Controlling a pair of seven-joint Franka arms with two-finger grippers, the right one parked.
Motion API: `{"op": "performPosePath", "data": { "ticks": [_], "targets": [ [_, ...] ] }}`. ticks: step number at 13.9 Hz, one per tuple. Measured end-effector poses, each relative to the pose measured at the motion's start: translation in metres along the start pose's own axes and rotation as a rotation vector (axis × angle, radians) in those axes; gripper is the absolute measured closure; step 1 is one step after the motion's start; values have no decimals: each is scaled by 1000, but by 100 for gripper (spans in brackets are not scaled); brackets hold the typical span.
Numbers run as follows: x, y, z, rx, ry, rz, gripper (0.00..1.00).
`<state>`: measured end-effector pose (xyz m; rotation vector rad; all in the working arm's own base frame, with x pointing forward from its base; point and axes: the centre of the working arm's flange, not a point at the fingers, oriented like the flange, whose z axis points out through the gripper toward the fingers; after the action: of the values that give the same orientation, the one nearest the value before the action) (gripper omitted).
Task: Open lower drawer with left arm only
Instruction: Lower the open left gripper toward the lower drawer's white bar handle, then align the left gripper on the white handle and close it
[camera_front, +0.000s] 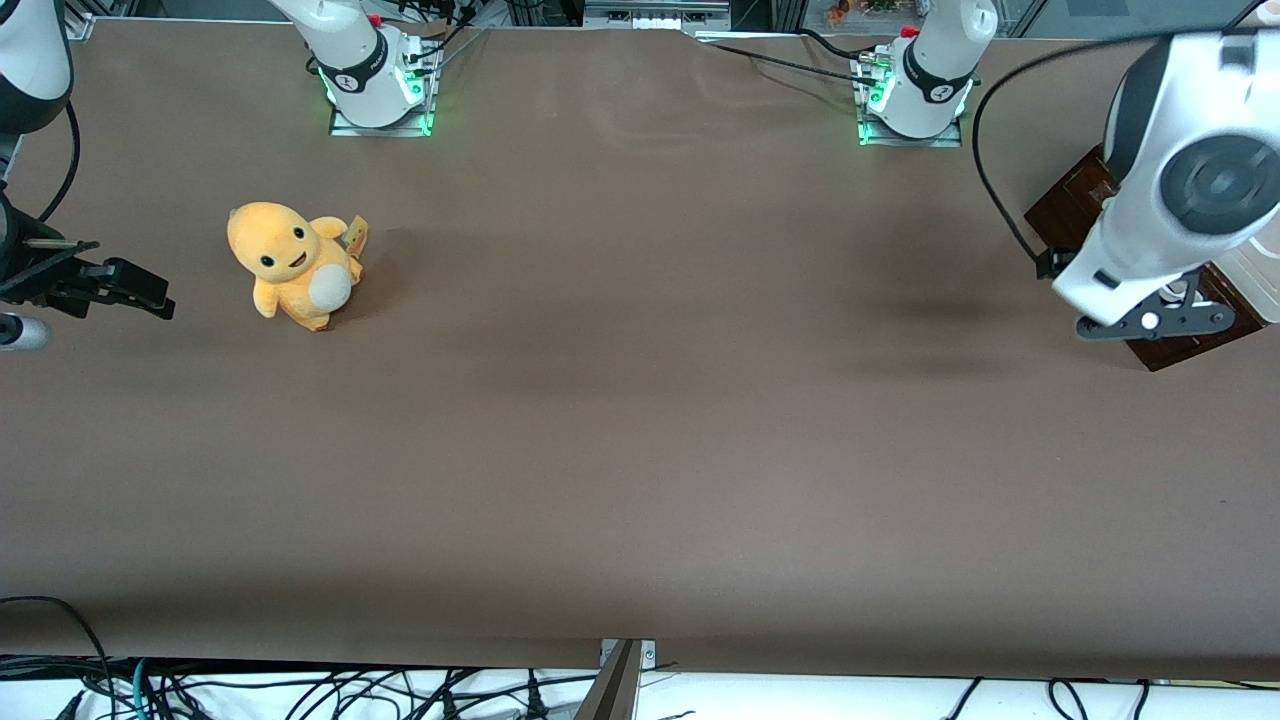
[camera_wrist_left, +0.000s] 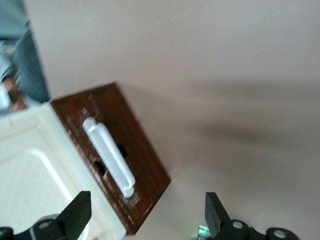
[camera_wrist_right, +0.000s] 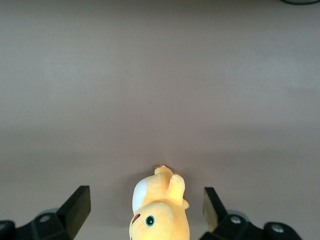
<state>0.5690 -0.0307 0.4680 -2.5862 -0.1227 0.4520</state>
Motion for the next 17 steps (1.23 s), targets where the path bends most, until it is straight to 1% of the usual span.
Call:
{"op": "performPosePath", "data": {
  "ticks": [1,2,3,5,7,9,10,11,12,13,14,15,17],
  "targets": [
    [8,11,15,53,-37,-38,0],
    [16,22,29,97,-60,-65,0],
    [23,32,41,139,-74,-83,0],
    [31,44,67,243,-102,-105,0],
    [30,60,101,369,-126,-151,0],
    [27,82,147,497,-142,-244,0],
    [23,92,173,563,-163,-275,0],
    [21,100,198,632,-183,-284,0],
    [19,104,219,701,-193,-282,0],
    [19,107,236,756,-191,-280,0],
    [20,107,250,798,-184,-282,0],
    [20,106,261,830,-176,-290,0],
    [20,95,279,878,-172,-310,0]
  ]
}}
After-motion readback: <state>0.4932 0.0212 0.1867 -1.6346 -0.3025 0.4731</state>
